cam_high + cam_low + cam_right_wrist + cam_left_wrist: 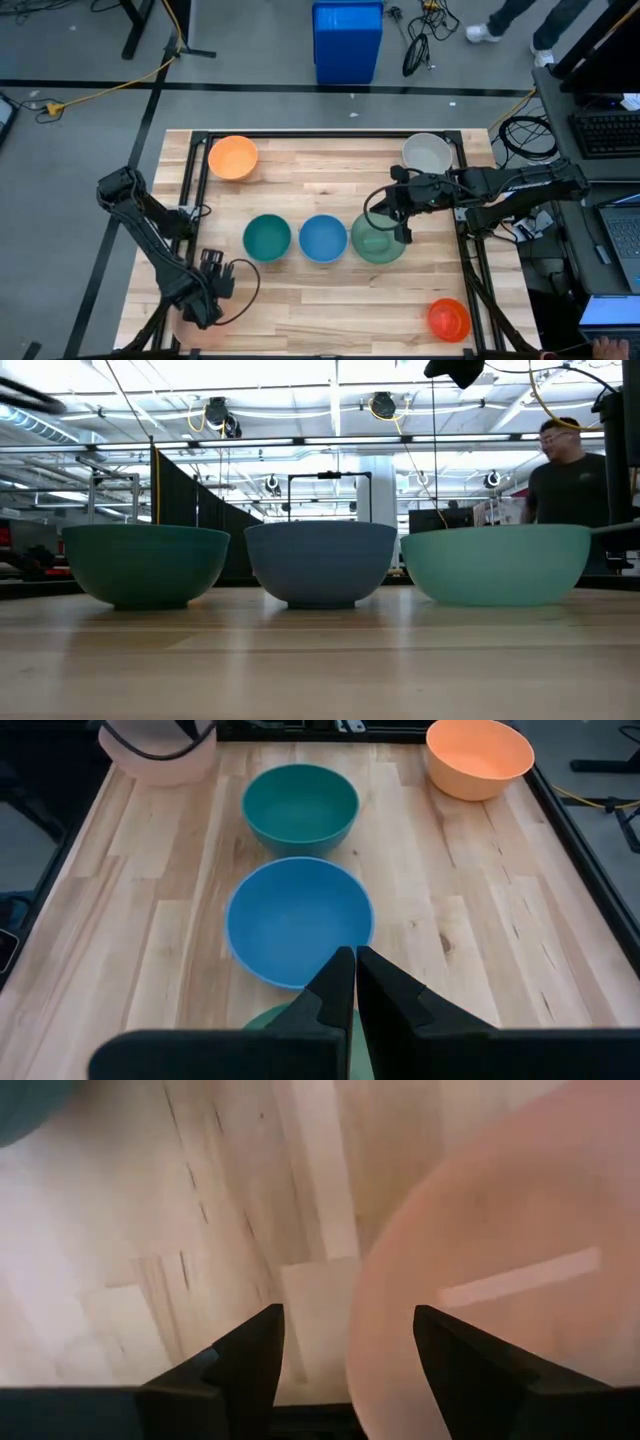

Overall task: Nest bowls inside each other
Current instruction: Stack the pink transparent bowl on top of the blue transparent bowl

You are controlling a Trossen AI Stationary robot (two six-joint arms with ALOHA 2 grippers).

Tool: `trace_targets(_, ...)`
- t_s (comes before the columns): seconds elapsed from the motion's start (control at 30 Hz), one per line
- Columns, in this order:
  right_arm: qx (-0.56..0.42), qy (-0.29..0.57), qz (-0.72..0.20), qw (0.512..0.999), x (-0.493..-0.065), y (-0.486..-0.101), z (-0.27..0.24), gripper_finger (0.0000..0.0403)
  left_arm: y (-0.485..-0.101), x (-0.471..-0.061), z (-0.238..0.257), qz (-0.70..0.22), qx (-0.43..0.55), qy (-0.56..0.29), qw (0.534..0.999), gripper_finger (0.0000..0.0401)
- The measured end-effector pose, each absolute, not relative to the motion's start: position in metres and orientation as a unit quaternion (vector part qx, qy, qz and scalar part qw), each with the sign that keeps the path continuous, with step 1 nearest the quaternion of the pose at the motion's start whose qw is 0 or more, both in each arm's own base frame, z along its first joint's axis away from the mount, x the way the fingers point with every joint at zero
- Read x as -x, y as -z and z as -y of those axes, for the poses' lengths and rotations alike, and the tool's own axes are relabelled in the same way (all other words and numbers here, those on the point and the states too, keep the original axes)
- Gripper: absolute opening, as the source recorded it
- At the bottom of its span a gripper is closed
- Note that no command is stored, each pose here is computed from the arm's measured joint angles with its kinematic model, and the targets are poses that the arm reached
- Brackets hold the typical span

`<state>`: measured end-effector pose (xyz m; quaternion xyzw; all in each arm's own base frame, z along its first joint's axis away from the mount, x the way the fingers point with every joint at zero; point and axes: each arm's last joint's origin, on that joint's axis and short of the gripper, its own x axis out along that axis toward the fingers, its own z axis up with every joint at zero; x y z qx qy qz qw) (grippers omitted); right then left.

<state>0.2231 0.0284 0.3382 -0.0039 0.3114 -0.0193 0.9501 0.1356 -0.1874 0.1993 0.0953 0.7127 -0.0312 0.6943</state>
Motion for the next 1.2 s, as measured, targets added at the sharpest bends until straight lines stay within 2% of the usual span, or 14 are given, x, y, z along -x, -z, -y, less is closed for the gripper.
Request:
trace_targets(0.23,0.007,0.019,-0.313,0.949,-0.223,-0.338,-0.028,0.0000,-0.188,-0.134,0.185,-0.714,-0.101,0.046,0.691,0.0177)
trace_targets(0.8,-0.019,0.019,-0.321,0.947,-0.221,-0.337,-0.033,0.0000,-0.187,-0.137,0.190,-0.705,-0.077,0.065,0.702,0.0008)
trace_targets(1.2,-0.028,-0.011,-0.321,0.946,-0.218,-0.337,-0.051,0.0000,-0.188,-0.138,0.193,-0.706,-0.047,0.067,0.703,0.0001)
